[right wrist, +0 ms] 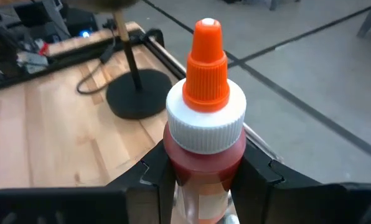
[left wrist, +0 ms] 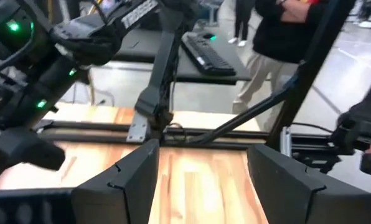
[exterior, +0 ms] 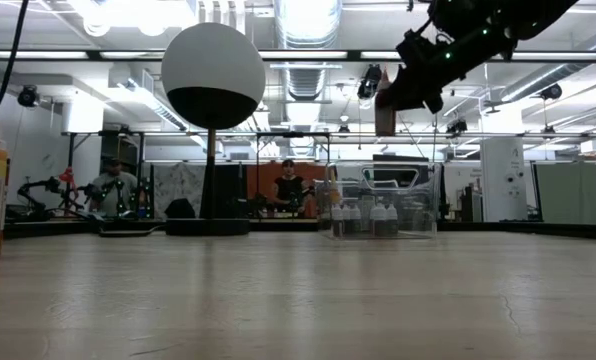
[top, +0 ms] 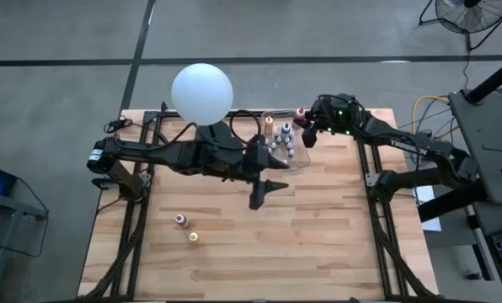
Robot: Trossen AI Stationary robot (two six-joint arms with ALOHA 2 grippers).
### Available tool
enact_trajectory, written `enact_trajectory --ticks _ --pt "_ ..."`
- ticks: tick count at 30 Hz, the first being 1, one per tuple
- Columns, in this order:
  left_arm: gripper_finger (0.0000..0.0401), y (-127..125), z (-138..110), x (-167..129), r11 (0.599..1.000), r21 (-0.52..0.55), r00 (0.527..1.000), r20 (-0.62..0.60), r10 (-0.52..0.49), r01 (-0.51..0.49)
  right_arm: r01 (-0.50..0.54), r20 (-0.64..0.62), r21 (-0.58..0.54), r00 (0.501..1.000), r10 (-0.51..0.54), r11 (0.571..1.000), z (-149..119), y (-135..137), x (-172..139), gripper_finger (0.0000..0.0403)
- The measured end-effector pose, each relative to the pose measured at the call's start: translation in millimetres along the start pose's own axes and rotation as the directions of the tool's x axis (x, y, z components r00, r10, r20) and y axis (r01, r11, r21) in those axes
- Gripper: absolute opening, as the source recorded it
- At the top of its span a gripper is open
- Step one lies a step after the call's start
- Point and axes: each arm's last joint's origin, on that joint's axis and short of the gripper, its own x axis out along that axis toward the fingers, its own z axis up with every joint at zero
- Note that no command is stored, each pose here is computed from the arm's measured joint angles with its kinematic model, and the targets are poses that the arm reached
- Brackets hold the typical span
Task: Pick & Place food coloring
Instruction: Put the large orange food coloring bottle into the transparent bin
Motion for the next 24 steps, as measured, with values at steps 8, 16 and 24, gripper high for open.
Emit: enact_trajectory --ticks 8,16,24 --pt "0.0216 15 -3 0 0.994 -0.029 0.994 -0.037 0.102 -0.103 0.027 -0.044 -0.025 0.999 -0.029 0.999 -10 -11 18 0.0109" --pt "0.0216 24 -10 3 0.991 -0.031 0.990 -0.061 0.131 -0.133 0.056 -0.043 -0.003 0.998 -0.056 0.998 -15 -21 30 0.0109" --pt "0.0216 26 -20 7 0.989 -0.035 0.986 -0.097 0.136 -0.140 -0.032 -0.118 0.030 0.992 0.036 0.999 -33 -18 28 0.0109"
